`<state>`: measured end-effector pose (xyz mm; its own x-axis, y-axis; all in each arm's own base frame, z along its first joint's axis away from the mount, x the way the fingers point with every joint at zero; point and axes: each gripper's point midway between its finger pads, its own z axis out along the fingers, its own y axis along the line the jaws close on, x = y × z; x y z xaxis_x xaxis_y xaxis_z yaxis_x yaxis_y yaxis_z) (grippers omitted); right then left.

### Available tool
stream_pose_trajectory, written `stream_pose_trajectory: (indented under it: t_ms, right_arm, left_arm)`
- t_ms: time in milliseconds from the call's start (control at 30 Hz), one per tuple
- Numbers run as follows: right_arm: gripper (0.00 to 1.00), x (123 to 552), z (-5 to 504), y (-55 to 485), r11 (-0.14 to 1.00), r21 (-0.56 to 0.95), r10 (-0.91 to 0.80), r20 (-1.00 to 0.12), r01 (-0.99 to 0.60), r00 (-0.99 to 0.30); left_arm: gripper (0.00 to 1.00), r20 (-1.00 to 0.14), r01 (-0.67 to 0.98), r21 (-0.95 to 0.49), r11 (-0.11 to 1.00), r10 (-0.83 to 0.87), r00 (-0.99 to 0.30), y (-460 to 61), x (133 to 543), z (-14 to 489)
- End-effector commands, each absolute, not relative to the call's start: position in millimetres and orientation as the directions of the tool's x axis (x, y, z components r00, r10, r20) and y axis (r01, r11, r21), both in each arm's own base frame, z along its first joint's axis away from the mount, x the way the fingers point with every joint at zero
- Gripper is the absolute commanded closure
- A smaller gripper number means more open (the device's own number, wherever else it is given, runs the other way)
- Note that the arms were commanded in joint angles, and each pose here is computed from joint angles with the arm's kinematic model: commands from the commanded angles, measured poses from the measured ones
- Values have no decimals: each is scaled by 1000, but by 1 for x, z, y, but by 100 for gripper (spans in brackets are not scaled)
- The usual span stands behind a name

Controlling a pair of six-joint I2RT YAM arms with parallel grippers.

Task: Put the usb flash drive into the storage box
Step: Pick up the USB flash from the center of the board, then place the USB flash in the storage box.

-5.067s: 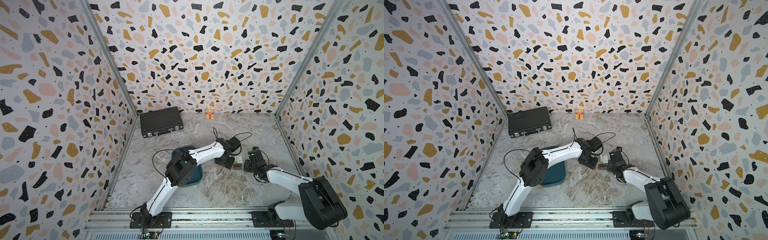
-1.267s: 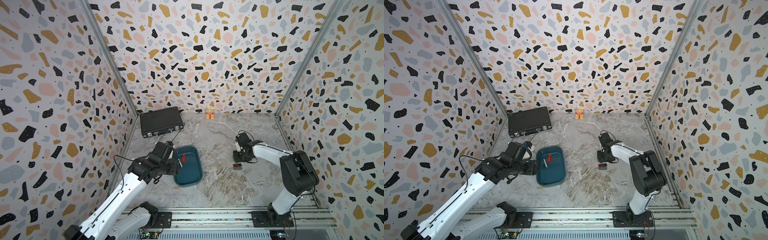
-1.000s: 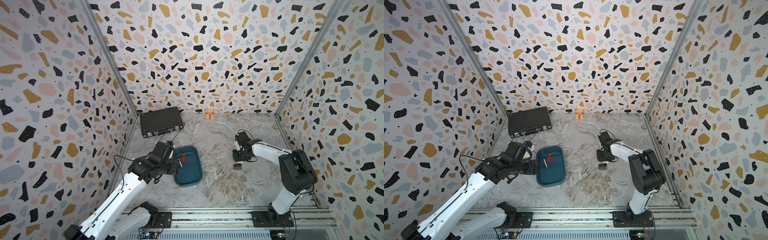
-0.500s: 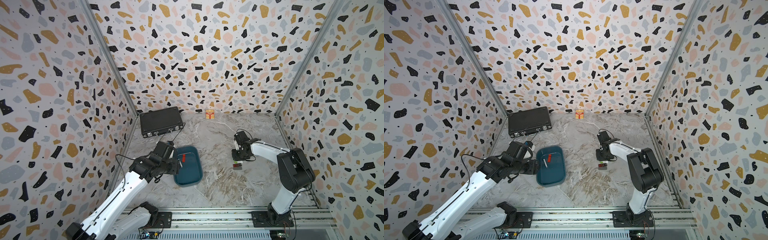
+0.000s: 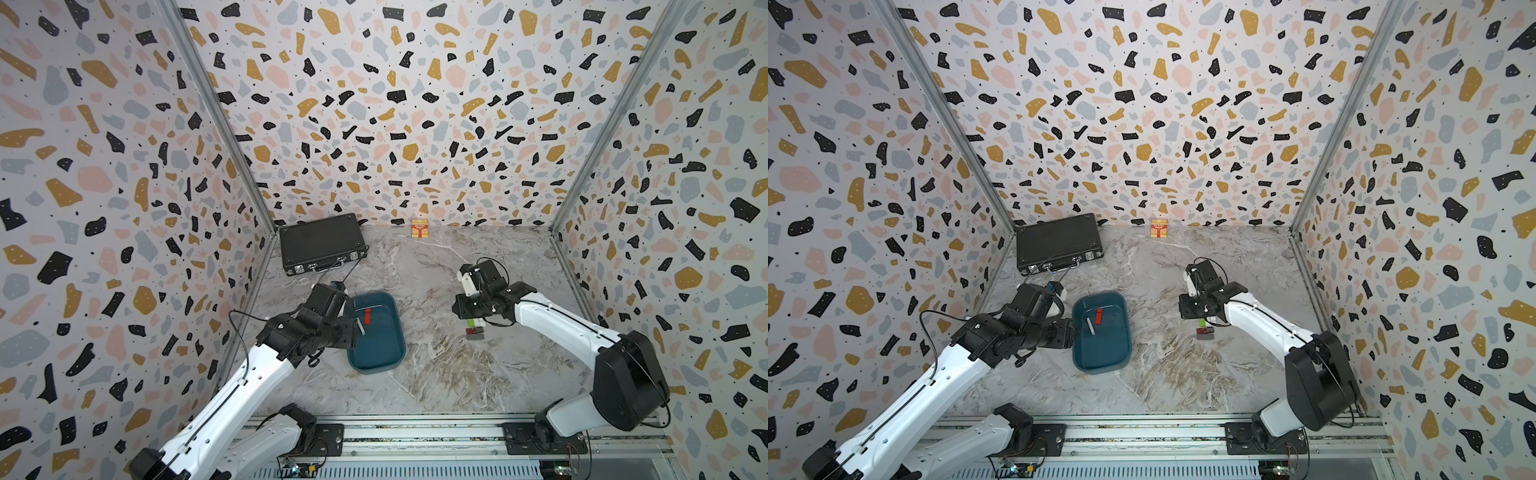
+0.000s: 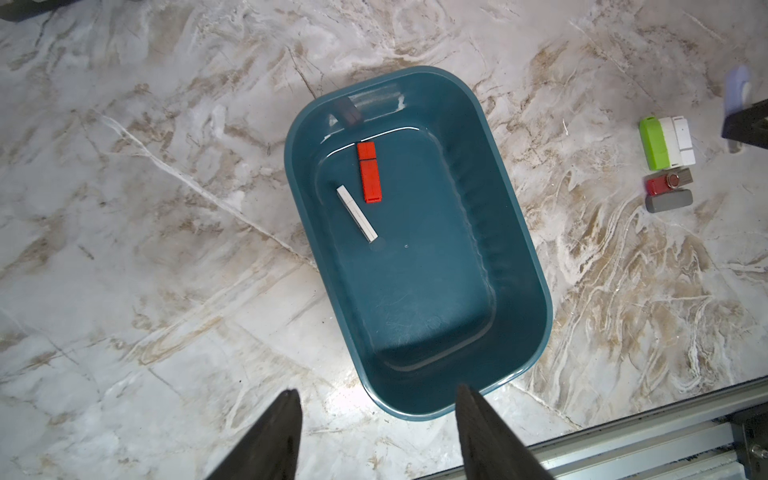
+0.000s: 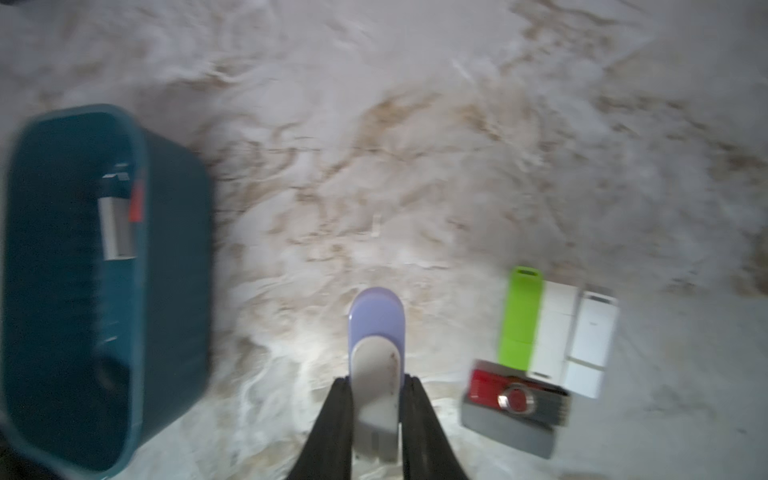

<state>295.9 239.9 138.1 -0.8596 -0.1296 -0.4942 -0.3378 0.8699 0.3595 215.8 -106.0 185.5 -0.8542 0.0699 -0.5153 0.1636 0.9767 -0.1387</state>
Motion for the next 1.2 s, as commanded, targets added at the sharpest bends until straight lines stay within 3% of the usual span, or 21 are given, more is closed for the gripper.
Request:
stream_pose_trajectory:
  t_ms: [0, 400, 833, 1167]
  right_arm:
    - [86, 269, 154, 289, 794, 478, -116, -487, -375, -866]
    - [86, 247, 131, 399, 751, 425, -293, -470, -505, -832]
    - [82, 287, 74, 437, 810, 342, -308, -445, -477, -841]
    - [69, 303, 76, 449, 821, 297, -323, -463, -488, -825]
  left_arm:
    - [37, -537, 122, -112, 986, 43, -842, -95, 217, 188]
    - [37, -562, 97, -98, 990, 25, -827, -89, 218, 192]
    - [37, -554, 91, -91, 992, 26, -832, -88, 218, 190]
    - [37, -555, 95, -96, 991, 27, -832, -89, 218, 190]
